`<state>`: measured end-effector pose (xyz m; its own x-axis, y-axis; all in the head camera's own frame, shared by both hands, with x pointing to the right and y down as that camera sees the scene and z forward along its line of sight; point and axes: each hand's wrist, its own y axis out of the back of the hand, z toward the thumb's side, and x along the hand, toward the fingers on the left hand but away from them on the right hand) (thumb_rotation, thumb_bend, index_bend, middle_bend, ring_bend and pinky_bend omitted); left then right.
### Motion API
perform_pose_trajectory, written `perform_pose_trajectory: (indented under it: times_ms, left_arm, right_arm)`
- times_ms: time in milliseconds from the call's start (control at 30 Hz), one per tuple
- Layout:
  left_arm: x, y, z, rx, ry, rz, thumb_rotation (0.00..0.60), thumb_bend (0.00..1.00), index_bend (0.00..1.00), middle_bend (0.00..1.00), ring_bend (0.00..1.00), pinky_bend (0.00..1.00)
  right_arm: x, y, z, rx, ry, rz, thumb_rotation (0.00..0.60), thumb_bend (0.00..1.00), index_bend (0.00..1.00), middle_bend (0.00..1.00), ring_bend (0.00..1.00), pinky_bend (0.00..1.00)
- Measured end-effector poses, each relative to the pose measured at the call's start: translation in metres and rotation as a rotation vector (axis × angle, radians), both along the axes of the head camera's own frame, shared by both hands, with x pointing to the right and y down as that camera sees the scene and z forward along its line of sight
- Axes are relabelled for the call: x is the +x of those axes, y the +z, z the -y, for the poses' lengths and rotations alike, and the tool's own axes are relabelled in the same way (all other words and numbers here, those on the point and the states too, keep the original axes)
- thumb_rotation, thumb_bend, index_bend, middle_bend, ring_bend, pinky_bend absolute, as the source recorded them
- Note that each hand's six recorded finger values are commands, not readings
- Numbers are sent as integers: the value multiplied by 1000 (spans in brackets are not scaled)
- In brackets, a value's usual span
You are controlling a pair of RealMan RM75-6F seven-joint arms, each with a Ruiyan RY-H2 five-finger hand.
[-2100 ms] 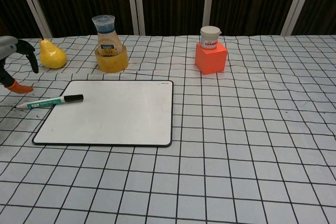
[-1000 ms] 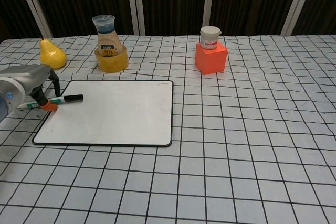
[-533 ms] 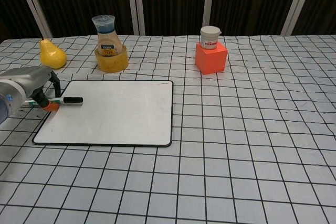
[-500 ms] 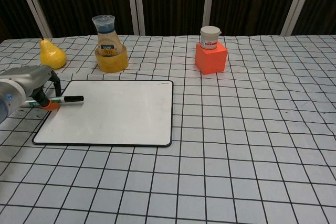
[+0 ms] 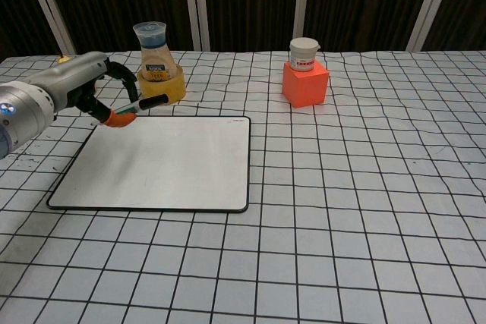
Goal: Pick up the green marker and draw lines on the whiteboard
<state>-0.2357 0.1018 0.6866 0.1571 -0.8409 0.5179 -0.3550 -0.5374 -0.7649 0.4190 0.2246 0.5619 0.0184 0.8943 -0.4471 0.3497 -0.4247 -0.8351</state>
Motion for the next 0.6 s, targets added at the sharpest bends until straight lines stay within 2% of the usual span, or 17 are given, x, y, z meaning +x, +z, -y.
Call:
perform_pose_trajectory:
  times_ms: [133,333,467,600]
  left_arm:
    - [21,-6,-4,-9,1,-175,600,585,650,177,16,101]
    - [49,-6,-12,-10,10,-382,600,581,651,182,26,102]
    - [61,2,-18,-3,21,-466,600,580,652,184,26,102]
    - [66,14,-23,-12,20,-492,600,579,657,189,34,111]
  right_arm:
    - [1,0,0,0,2,1,600,324,0,0,0,0]
    - [2,0,1,1,8,4,600,324,0,0,0,0]
    - [3,0,1,-1,11,6,600,325,0,0,0,0]
    - [3,0,2,-1,10,6,600,324,0,0,0,0]
